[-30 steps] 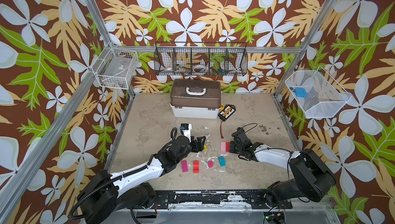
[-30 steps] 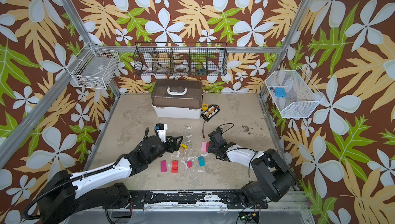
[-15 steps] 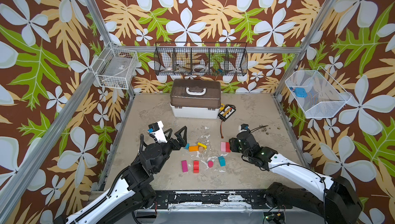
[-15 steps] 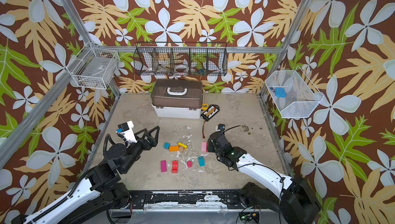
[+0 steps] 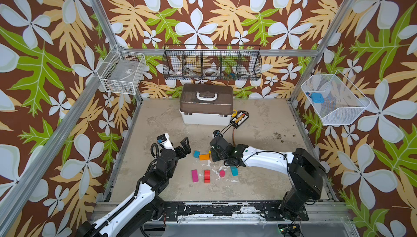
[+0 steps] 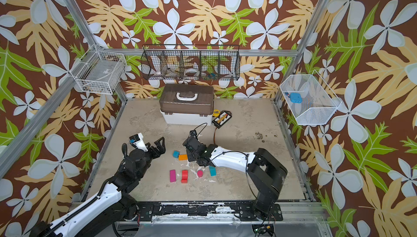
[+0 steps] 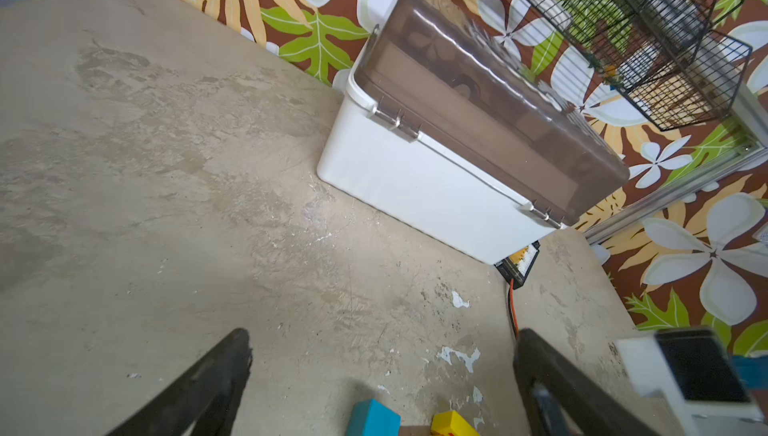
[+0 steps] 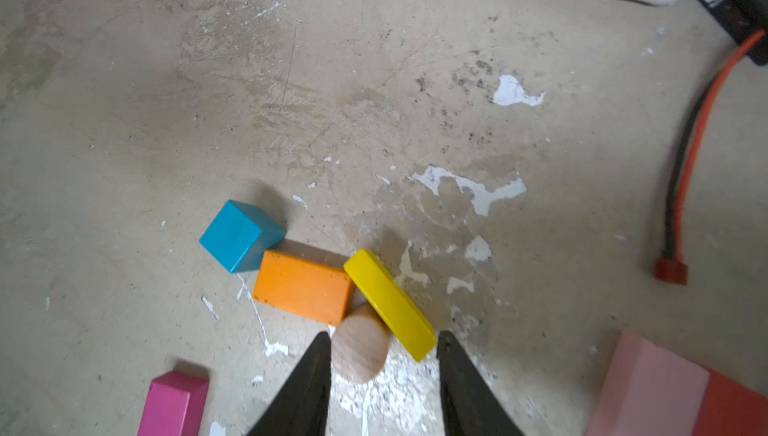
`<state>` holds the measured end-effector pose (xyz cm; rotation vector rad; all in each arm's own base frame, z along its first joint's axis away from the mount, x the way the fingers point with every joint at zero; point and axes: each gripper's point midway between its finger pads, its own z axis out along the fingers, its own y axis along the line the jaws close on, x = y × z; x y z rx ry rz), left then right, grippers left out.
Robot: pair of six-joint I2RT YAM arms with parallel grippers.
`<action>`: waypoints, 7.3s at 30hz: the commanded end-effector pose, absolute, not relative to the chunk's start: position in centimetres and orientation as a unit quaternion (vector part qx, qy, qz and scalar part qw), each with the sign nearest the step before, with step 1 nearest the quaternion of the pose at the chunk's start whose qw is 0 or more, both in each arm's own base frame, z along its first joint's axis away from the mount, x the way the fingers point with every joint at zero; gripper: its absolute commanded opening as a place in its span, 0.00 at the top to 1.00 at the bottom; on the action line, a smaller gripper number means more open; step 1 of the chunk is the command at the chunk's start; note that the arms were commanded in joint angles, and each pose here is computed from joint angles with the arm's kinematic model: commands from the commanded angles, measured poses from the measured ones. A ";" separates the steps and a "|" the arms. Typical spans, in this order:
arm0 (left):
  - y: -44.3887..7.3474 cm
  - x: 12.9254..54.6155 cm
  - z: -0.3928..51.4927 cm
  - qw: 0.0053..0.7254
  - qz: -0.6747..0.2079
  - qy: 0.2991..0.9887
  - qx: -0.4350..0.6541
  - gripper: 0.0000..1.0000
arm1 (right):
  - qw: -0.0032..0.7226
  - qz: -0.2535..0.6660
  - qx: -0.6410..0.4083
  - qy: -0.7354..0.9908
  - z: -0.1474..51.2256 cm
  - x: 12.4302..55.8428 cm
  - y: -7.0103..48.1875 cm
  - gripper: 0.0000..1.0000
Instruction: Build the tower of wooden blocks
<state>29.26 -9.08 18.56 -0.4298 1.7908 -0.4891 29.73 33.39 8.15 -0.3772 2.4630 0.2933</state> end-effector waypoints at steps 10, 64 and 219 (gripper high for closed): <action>-9.6 30.0 19.2 0.588 -0.225 0.755 -0.185 0.00 | 0.277 0.058 -0.215 0.935 4.8 30.0 34.0 0.56; -5.3 31.0 16.4 0.566 -0.150 0.773 -0.244 0.00 | 0.244 -0.165 -0.151 0.944 1.7 32.4 28.1 0.52; -9.9 32.3 16.2 0.530 -0.244 0.791 -0.185 0.02 | 0.261 -0.012 -0.077 0.962 2.9 32.6 26.7 0.51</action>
